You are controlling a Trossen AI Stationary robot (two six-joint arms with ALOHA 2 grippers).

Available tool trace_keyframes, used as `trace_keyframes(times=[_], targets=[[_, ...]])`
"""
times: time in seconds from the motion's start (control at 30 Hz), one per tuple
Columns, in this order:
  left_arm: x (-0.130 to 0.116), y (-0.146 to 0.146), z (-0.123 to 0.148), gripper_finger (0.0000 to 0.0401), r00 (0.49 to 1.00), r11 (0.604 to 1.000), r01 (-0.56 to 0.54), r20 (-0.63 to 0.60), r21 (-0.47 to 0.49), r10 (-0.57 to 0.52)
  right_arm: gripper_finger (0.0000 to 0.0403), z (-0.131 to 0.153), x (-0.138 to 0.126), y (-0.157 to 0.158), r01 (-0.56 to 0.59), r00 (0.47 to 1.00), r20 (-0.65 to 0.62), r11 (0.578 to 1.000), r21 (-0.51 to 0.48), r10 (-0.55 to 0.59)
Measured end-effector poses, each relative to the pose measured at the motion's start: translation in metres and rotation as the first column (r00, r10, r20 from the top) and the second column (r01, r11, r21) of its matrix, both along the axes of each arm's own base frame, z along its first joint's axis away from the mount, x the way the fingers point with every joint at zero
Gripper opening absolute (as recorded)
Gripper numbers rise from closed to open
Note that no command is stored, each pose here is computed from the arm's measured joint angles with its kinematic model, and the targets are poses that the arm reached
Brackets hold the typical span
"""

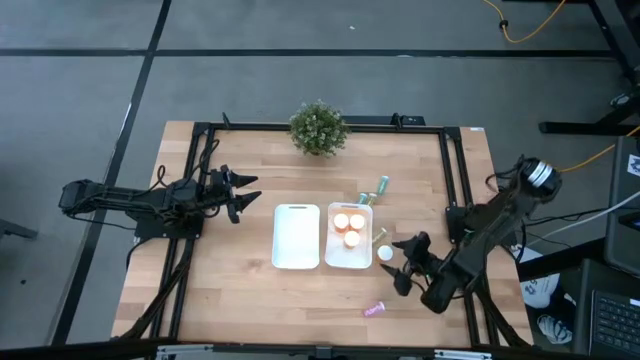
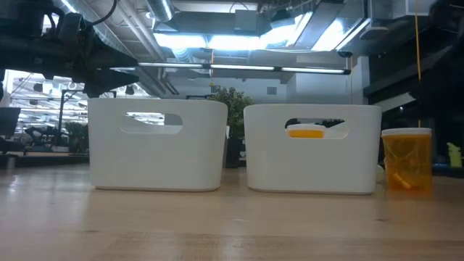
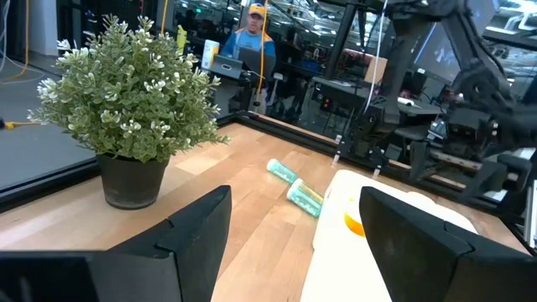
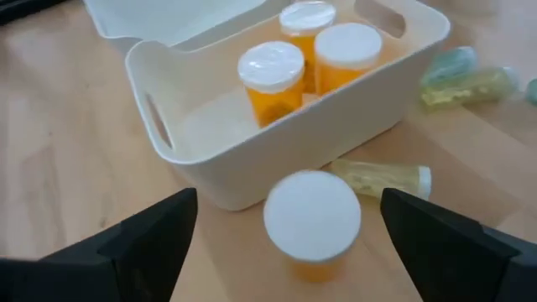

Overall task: Pick and place medicine bottles into bin by pill shape (circle, oval)
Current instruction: Put the orange capsule bottle into the right white bin

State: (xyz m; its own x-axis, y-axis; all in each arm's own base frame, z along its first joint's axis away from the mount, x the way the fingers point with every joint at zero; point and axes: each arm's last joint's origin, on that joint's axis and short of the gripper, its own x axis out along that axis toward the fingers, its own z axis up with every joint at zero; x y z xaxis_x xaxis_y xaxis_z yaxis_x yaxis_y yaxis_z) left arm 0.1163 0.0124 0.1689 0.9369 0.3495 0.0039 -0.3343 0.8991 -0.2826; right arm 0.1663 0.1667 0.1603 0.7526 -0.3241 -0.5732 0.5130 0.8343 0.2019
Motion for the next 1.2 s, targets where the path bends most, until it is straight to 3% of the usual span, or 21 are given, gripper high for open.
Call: trace_keyframes(times=[0.2, 0.37, 0.53, 0.73, 1.2], targets=[[0.000, 0.000, 0.000, 0.0255, 1.000, 1.000, 0.000, 0.000, 0.000, 0.000, 0.0376, 0.021, 0.005, -0.016, -0.112, 0.988, -0.100, 0.992, 0.065, 0.119], [0.000, 0.000, 0.000, 0.0255, 1.000, 1.000, 0.000, 0.000, 0.000, 0.000, 0.0376, 0.022, 0.010, -0.026, -0.121, 0.966, -0.201, 0.972, 0.203, 0.162], [0.000, 0.000, 0.000, 0.0255, 1.000, 1.000, 0.000, 0.000, 0.000, 0.000, 0.0376, 0.018, 0.013, -0.035, -0.097, 0.934, -0.305, 0.955, 0.280, 0.184], [0.000, 0.000, 0.000, 0.0255, 1.000, 1.000, 0.000, 0.000, 0.000, 0.000, 0.0376, 0.016, 0.015, -0.043, -0.074, 0.912, -0.363, 0.947, 0.313, 0.191], [0.000, 0.000, 0.000, 0.0255, 1.000, 1.000, 0.000, 0.000, 0.000, 0.000, 0.0376, 0.018, 0.023, -0.052, -0.168, 0.869, -0.401, 0.935, 0.314, 0.291]])
